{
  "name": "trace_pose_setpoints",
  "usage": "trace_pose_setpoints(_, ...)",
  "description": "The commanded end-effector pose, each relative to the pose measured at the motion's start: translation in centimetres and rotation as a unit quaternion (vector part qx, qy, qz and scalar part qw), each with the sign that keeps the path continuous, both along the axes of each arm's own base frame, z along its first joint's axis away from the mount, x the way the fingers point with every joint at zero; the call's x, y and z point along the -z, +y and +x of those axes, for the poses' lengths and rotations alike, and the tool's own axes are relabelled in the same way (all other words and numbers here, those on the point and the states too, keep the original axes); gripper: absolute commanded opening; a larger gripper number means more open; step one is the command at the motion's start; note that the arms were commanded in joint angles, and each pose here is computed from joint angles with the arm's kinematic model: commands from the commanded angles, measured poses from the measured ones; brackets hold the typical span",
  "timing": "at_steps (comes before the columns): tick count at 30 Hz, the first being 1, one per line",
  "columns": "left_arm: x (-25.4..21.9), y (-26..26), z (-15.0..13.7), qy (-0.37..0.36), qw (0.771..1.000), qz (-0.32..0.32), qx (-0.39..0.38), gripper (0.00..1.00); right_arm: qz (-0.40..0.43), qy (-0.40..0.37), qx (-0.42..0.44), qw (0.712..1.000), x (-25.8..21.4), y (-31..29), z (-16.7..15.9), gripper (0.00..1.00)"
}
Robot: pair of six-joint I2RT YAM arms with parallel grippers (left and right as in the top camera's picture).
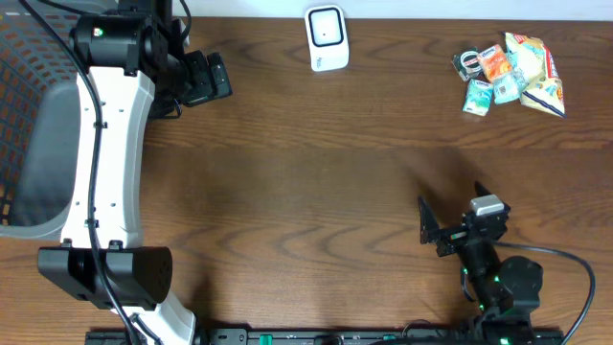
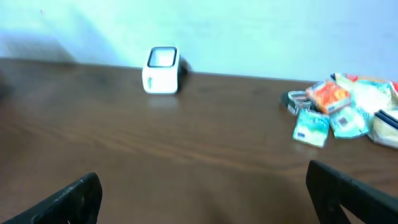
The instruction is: Scan the item barcode
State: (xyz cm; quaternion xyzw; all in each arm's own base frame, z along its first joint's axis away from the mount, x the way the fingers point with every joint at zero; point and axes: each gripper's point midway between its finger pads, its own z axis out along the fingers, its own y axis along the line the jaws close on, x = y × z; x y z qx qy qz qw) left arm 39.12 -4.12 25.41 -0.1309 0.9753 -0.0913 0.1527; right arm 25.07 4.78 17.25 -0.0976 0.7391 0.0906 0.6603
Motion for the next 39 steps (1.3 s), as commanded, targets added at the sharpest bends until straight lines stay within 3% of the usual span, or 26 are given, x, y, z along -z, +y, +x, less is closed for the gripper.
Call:
trace_pose_setpoints(1, 0.1, 0.5, 0.1, 0.002, 1.0, 0.007, -0.002, 0.98, 0.01, -0.017, -0.007, 1.0, 0.3, 0.3, -0.2, 0.99)
trace_pose_setpoints(13, 0.1, 0.5, 0.1, 0.002, 1.0, 0.007, -0.002, 0.98, 0.012, -0.083, 0.015, 0.996, -1.6, -0.4, -0.9, 0.99)
trace_pose_setpoints(22, 0.1, 0.5, 0.1, 0.002, 1.0, 0.007, -0.002, 0.98, 0.058, -0.007, 0.099, 0.993, 1.7, -3.0, -0.5, 0.99)
trace_pose_setpoints(39, 0.1, 0.5, 0.1, 0.002, 1.0, 0.007, -0.002, 0.98, 0.012, -0.015, 0.112, 0.994, 1.7, -3.6, -0.5, 0.99)
